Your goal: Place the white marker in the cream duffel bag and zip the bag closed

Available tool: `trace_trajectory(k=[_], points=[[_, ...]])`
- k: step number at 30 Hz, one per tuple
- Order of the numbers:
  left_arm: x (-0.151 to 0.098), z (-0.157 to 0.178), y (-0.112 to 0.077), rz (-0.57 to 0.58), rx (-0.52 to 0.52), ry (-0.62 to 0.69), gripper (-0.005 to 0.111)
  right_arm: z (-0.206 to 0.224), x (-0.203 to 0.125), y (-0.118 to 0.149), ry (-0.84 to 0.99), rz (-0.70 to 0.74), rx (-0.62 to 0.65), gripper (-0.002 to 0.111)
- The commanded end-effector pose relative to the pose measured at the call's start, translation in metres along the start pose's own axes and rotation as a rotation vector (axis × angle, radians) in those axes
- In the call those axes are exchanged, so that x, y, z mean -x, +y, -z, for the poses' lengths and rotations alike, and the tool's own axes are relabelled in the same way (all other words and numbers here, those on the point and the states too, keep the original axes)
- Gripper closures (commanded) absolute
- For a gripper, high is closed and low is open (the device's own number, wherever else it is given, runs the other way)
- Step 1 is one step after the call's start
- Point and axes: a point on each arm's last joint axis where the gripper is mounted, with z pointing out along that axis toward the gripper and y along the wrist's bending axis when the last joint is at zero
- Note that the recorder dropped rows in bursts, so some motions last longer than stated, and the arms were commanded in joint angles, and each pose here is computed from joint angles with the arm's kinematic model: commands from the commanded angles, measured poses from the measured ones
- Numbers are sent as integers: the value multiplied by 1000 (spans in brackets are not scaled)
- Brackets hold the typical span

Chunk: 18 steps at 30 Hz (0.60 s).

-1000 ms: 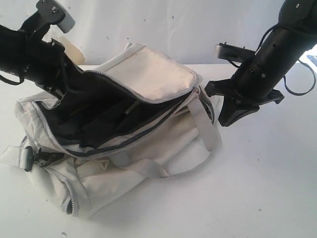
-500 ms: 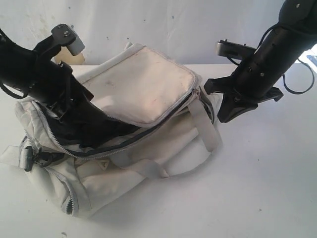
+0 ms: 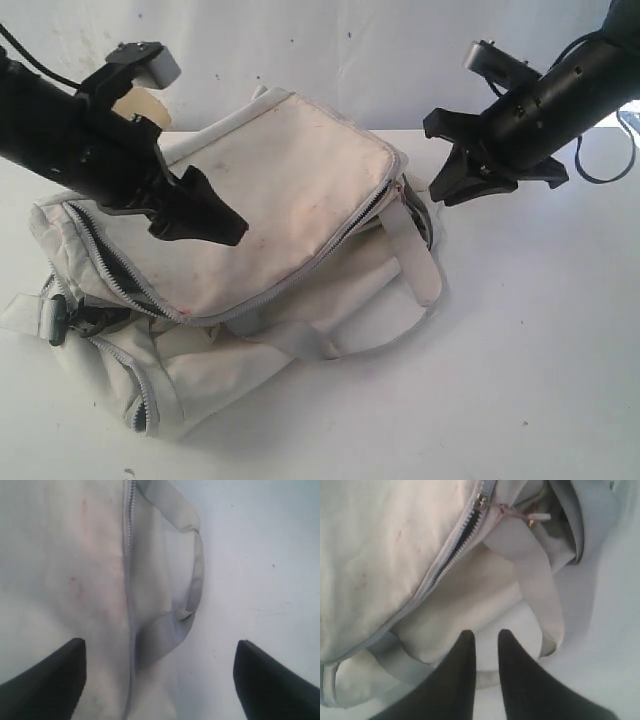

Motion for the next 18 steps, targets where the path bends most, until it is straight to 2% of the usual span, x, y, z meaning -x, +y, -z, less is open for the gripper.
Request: trace_trajectory(k=[1,4,8,15,18], points=[[10,-6,-17,-33,5,-44,2,0,11,-6,-100,132,-30,90],[12,-10,-23,-48,2,-49,2,-7,20,-13,-180,266,-75,90],[12,-10,-23,-41,-3,-46,2,-22,22,-19,-178,357,-51,88],[12,-11,-20,-28,27,-67,2,-45,21,-25,-154,467,25,73],[12,-11,-20,-28,31,-71,2,-50,23,-27,-179,515,28,71]])
